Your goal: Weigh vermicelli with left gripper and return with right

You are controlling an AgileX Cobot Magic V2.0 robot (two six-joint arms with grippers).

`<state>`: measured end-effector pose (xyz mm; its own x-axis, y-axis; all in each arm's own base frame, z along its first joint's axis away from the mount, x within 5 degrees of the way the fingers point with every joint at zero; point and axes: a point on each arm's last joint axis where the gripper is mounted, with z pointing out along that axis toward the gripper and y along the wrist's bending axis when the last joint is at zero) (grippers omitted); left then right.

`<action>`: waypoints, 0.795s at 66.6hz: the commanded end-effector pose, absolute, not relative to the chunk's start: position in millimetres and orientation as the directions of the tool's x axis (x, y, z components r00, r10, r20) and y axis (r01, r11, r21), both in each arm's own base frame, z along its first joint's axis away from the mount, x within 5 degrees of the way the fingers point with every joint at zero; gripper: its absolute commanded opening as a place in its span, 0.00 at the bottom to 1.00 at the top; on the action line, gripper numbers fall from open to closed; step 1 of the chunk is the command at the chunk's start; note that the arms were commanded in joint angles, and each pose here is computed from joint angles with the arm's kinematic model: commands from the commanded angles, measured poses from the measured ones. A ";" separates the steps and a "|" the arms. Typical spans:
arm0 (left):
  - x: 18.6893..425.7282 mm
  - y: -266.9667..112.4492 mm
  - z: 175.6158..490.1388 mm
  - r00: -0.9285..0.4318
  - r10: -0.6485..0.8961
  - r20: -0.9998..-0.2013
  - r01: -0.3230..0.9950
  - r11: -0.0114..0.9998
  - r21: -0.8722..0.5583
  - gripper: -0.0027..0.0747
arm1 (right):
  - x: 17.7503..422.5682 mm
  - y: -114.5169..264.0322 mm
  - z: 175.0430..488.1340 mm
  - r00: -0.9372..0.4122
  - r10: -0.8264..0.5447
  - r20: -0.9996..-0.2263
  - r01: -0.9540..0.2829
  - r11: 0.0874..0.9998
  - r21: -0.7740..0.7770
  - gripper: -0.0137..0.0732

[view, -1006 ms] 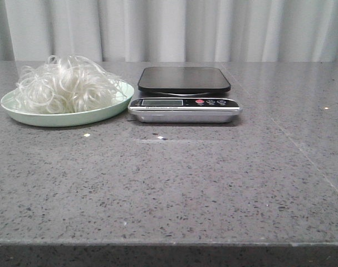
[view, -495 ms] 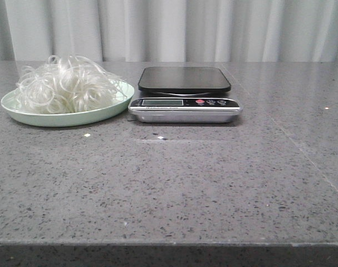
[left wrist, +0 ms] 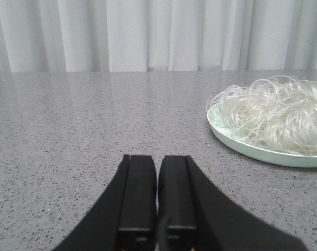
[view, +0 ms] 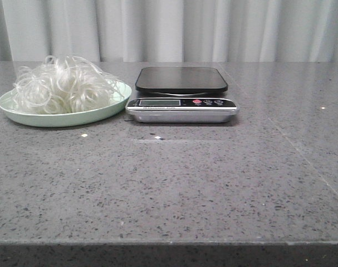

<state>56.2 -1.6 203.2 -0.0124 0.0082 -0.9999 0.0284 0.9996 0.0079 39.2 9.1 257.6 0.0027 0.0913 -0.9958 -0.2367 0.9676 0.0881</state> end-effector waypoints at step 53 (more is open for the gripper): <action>54.5 -1.5 209.0 0.078 -0.002 -0.997 0.027 1.000 0.000 0.20 | 54.7 0.7 209.0 0.102 0.161 -0.982 -0.030 0.987 0.159 0.34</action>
<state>56.2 -1.6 203.2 -0.0124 0.0082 -0.9999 0.0284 0.9996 0.0079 56.6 1.7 196.7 -0.0178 0.2010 -0.9794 -0.0229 0.9793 0.2013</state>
